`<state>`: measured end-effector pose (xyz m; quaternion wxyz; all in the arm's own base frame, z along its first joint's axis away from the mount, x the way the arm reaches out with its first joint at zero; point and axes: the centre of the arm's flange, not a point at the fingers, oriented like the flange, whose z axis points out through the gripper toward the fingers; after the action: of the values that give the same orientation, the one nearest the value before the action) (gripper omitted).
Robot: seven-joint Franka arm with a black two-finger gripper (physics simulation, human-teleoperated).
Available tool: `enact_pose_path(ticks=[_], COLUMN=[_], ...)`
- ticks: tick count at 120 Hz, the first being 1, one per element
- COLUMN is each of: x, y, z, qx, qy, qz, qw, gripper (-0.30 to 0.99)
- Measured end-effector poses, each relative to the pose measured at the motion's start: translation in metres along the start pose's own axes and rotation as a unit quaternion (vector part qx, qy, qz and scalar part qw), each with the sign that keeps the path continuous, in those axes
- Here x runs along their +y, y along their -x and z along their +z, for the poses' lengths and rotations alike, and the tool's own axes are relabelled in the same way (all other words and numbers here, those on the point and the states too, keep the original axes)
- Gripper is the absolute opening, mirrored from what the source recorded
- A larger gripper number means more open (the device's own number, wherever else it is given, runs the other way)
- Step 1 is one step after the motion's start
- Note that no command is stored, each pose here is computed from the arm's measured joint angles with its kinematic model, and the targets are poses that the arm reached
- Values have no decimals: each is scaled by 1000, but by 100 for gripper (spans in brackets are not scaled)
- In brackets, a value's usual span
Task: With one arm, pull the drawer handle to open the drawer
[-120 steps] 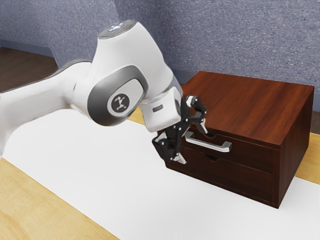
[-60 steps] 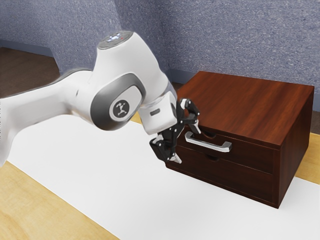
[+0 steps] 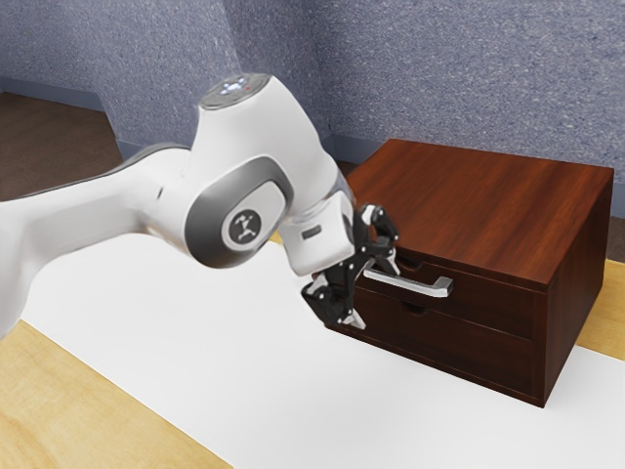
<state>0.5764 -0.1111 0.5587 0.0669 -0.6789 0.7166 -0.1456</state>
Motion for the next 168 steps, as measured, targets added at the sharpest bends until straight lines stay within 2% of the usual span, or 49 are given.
enact_pose_path(ticks=[25,59,80,103,168], x=[0,0,2,7,43], y=[-2,-3,-4,-6,-13], z=[-1,-2,-2,-2,-15], qx=[0,0,-1,-1,-2], qy=[-3,-4,-3,2,22], qz=[-2,-8,-15,-23,-45], qw=[1000,1000,1000,1000,999], gripper=[45,15,1,-5,-4])
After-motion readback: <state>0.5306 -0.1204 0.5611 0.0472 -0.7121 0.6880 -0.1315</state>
